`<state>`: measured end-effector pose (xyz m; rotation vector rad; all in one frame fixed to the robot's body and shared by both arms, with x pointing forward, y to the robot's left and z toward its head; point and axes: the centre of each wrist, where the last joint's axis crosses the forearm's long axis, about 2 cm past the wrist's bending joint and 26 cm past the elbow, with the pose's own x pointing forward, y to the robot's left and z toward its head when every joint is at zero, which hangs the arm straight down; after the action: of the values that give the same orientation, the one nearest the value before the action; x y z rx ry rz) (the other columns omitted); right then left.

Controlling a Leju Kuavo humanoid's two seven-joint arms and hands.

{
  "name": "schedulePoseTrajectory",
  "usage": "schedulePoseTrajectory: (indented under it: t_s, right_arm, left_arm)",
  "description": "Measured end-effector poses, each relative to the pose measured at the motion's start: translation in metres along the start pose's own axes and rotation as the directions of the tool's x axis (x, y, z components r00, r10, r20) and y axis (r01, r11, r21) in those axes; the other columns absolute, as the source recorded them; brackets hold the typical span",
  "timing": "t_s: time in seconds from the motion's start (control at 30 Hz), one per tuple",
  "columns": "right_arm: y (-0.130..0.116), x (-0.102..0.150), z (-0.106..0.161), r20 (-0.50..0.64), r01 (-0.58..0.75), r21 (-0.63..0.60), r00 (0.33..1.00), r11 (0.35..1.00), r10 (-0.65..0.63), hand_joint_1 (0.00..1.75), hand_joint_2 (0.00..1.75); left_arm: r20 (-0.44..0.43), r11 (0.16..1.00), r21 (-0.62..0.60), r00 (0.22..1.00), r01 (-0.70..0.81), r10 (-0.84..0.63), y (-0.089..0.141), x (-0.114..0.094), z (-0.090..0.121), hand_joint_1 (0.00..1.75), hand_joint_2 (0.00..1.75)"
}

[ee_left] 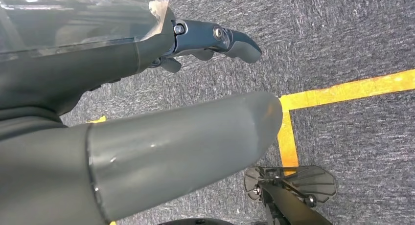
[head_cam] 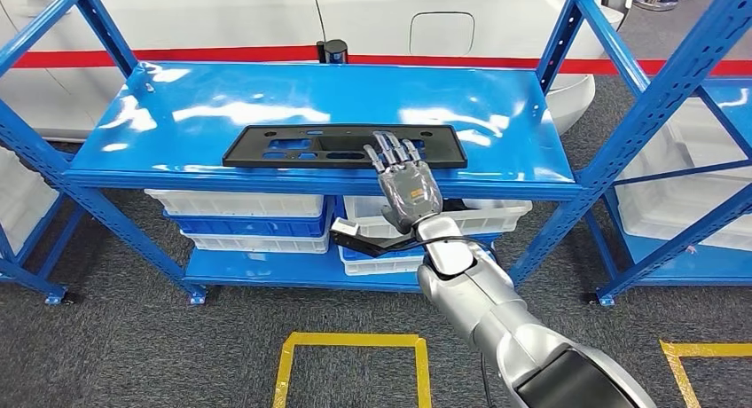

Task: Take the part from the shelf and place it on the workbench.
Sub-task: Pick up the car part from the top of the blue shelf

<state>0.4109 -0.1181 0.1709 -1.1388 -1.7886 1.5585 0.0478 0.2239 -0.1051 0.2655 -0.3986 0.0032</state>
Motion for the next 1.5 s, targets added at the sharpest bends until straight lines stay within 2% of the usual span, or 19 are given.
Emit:
schedulePoseTrajectory:
  t_s: [0.63, 1.3, 1.5]
  right_arm:
    - [0.0087, 0.0034, 0.0076, 0.001, -0.016, 0.023, 1.0, 1.0, 0.016, 0.0, 1.75]
    - [0.0025, 0.0067, 0.0015, 0.012, -0.017, 0.007, 1.0, 1.0, 0.017, 0.0, 1.75]
    - [0.0078, 0.0045, 0.0064, 0.007, -0.018, 0.022, 1.0, 1.0, 0.018, 0.0, 1.75]
  left_arm:
    - [0.004, 1.0, -0.012, 1.0, -0.005, 0.005, -0.0016, 0.0016, 0.0001, 0.0, 0.0]
    - [0.003, 1.0, 0.001, 1.0, -0.014, 0.014, -0.002, 0.0019, 0.0003, 0.0, 0.0]
    - [0.001, 1.0, -0.005, 1.0, -0.016, 0.016, -0.0037, 0.0009, 0.0013, 0.0, 0.0]
